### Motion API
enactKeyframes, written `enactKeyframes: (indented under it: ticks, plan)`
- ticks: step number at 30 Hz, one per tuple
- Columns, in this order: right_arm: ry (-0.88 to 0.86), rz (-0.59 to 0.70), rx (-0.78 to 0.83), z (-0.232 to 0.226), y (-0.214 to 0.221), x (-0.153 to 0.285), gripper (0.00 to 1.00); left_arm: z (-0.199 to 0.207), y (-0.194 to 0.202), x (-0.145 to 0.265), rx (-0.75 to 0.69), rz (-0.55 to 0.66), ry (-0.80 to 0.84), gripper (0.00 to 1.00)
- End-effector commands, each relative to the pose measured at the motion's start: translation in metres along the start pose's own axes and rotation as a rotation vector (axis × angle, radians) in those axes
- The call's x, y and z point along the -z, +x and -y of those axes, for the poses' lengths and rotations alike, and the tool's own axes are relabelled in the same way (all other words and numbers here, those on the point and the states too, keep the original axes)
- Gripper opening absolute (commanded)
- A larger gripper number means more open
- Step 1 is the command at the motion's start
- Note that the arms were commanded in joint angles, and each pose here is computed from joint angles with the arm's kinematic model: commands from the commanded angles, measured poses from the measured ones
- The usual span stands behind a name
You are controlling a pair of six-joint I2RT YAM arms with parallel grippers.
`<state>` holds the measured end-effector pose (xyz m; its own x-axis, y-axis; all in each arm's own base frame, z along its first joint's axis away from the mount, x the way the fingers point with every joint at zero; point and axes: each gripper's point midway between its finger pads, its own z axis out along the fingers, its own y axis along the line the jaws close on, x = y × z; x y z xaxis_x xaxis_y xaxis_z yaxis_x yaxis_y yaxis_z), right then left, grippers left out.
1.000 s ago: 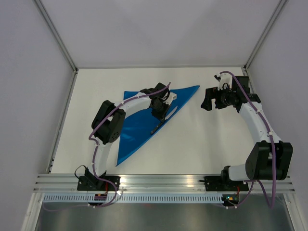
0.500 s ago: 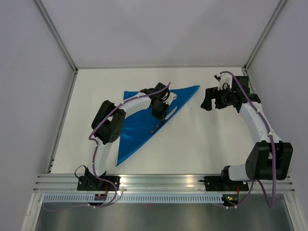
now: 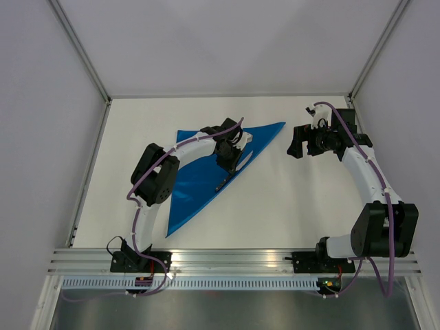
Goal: Fold the napkin, place the utensils inside, and roll it up
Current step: Place the utensil onto the napkin, then fold the napkin
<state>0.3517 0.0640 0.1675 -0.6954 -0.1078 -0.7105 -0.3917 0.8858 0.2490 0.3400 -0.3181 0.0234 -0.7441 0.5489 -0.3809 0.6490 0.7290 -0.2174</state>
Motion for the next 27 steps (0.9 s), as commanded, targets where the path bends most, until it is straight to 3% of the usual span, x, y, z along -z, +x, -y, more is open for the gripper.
enactKeyframes:
  ticks: [1,6,15,20,25,26,27]
  plan:
    - [0.007,0.01,0.016,0.0,-0.001,0.002,0.98,0.006,-0.015,0.015,0.004,0.049,-0.003,0.2]
    - [0.007,0.009,0.016,0.0,-0.001,0.002,0.98,0.006,-0.016,0.018,0.0,0.05,-0.004,0.37]
    - [-0.008,0.021,0.022,-0.003,-0.003,0.003,0.98,0.011,-0.04,0.052,-0.002,0.145,-0.028,0.45]
    - [-0.011,0.069,0.085,-0.013,-0.016,0.007,0.98,0.013,-0.076,0.13,0.074,0.338,-0.074,0.48]
    - [-0.06,0.101,0.305,-0.076,-0.025,-0.008,0.93,-0.016,-0.082,0.242,0.312,0.596,-0.211,0.52]
    - [-0.071,0.099,0.341,-0.09,-0.024,-0.011,0.93,-0.014,-0.078,0.283,0.337,0.69,-0.222,0.53]
    - [-0.125,0.093,0.414,-0.124,-0.019,-0.017,0.91,-0.017,-0.073,0.305,0.395,0.748,-0.233,0.54]
